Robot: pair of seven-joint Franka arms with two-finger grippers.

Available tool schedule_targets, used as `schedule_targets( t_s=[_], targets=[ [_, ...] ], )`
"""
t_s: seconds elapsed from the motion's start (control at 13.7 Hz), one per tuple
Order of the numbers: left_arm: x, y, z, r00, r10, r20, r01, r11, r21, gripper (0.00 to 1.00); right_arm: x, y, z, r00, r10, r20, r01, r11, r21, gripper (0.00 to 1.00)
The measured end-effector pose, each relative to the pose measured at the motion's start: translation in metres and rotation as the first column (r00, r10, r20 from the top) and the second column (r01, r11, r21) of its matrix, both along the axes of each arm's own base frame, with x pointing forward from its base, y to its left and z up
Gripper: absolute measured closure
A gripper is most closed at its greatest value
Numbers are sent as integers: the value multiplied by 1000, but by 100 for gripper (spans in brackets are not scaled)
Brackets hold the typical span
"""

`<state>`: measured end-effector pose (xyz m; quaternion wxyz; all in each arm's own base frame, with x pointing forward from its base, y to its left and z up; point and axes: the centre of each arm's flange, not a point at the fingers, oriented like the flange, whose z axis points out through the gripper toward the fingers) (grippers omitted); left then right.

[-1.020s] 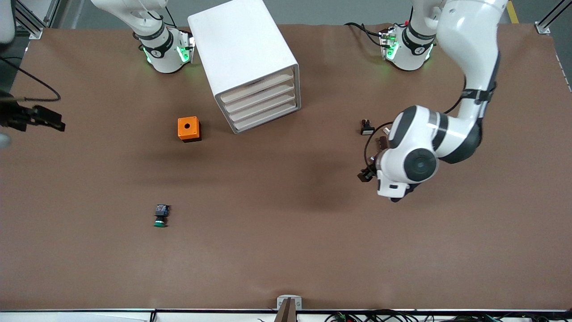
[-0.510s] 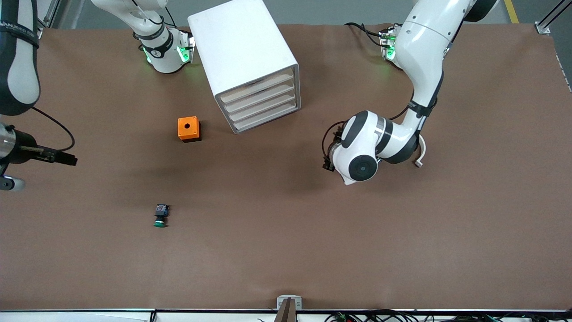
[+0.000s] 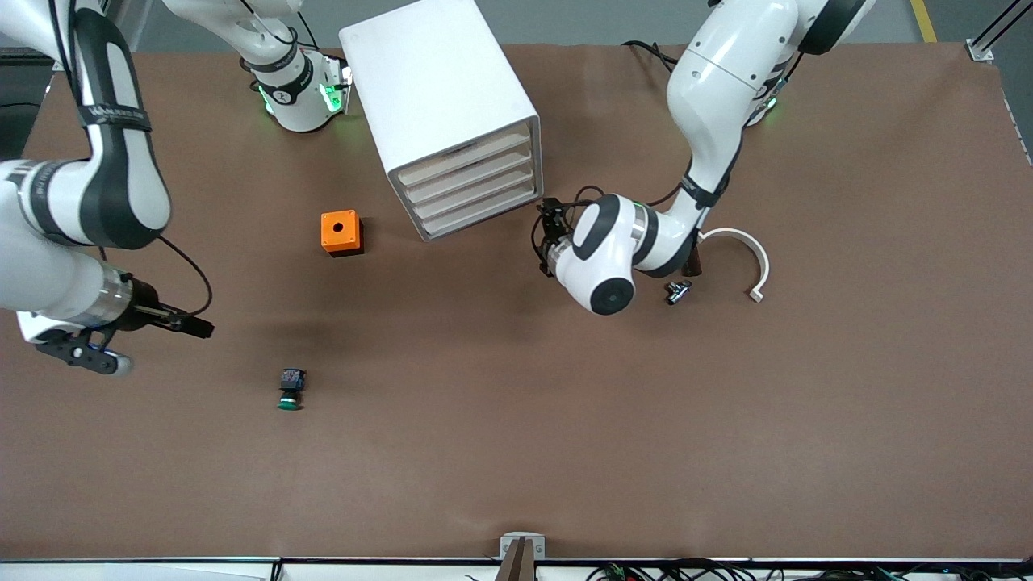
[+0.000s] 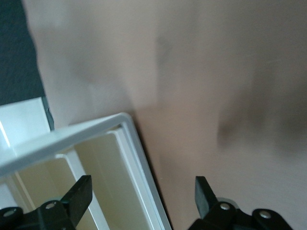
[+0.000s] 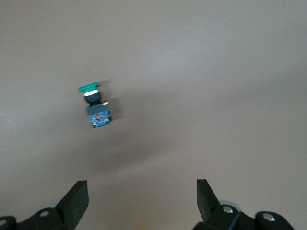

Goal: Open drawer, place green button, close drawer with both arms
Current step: 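Grasp the drawer front with the left gripper while the right gripper grasps the button, then pull the drawer open with the left gripper while the right gripper lifts the button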

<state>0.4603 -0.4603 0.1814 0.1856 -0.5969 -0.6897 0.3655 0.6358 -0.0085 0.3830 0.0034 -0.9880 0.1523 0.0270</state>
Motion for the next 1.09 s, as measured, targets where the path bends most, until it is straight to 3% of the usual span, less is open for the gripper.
schedule_targets(
  t_s=[0.15,0.29,0.58,0.87,1.09],
  targets=[
    [-21,-20,-7,997,44,-58,-42,999,34,10,9,34,-26,998,51,25,-51,999,-4,0],
    [-39,-38,-10,990,91,-109,-84,994,66,28,16,64,-54,994,96,56,-96,995,-10,0],
    [-51,-52,-11,969,169,-181,-155,984,89,34,27,77,-108,980,174,101,-172,985,-25,0],
    [-53,-53,-13,965,179,-194,-164,982,91,40,33,70,-154,971,199,134,-196,980,-33,0],
    [-54,-53,-15,961,178,-213,-162,983,91,71,34,70,-176,968,198,154,-195,980,-36,0]
  ],
)
